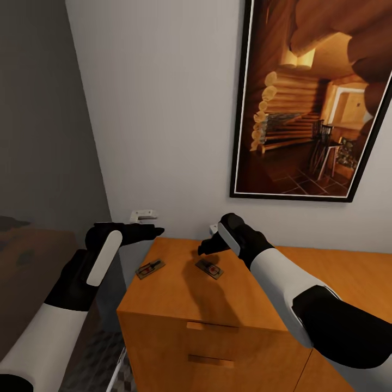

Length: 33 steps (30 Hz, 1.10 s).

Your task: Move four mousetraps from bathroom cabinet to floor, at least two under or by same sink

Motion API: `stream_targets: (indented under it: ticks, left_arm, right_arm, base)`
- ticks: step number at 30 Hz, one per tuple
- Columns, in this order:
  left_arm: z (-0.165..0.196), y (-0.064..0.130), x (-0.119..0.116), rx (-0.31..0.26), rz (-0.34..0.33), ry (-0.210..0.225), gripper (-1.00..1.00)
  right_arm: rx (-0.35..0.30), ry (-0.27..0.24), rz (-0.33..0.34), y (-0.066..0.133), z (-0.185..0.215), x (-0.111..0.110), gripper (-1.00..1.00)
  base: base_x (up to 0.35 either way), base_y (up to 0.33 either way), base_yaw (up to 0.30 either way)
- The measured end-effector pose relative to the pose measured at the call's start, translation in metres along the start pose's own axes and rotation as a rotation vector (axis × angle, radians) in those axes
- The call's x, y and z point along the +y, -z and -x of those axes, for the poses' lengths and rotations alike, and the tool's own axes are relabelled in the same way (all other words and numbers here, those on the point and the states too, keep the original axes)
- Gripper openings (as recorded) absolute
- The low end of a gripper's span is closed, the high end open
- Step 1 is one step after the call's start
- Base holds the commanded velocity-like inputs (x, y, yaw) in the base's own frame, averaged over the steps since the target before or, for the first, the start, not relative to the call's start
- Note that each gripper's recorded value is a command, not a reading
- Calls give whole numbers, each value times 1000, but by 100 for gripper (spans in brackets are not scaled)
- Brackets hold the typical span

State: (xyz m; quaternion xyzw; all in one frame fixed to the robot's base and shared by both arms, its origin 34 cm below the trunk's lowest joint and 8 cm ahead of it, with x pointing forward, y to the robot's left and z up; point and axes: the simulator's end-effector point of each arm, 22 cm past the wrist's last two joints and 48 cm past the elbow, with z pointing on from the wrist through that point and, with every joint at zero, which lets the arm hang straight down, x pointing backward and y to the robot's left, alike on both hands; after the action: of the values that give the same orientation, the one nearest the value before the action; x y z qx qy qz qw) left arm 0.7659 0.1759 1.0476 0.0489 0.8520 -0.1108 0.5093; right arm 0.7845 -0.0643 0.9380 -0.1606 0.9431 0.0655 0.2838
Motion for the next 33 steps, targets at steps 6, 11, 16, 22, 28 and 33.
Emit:
stream_targets:
  ticks: [6,11,16,22,28,33]
  left_arm:
    - [0,0,0,0,0,0,100]
    - [0,0,0,0,1,0,100]
    - [0,0,1,1,1,0,100]
    - [-1,-1,0,2,0,1,100]
    - [-1,0,1,2,0,1,100]
    - [-1,0,1,2,0,1,100]
  right_arm:
    - [2,-1,2,0,-1,0,100]
    - [2,-1,3,0,-1,1,100]
    - [1,-3,8,0,0,2,100]
    - [0,-1,12,0,0,5,100]
    - [0,0,13,0,0,6,100]
    - [0,0,13,0,0,6,100]
  base:
    - [0,0,0]
    - [0,0,0]
    - [-1,0,0]
    - [-77,-3,0]
    - [-129,-17,0]
    - [-45,-6,0]
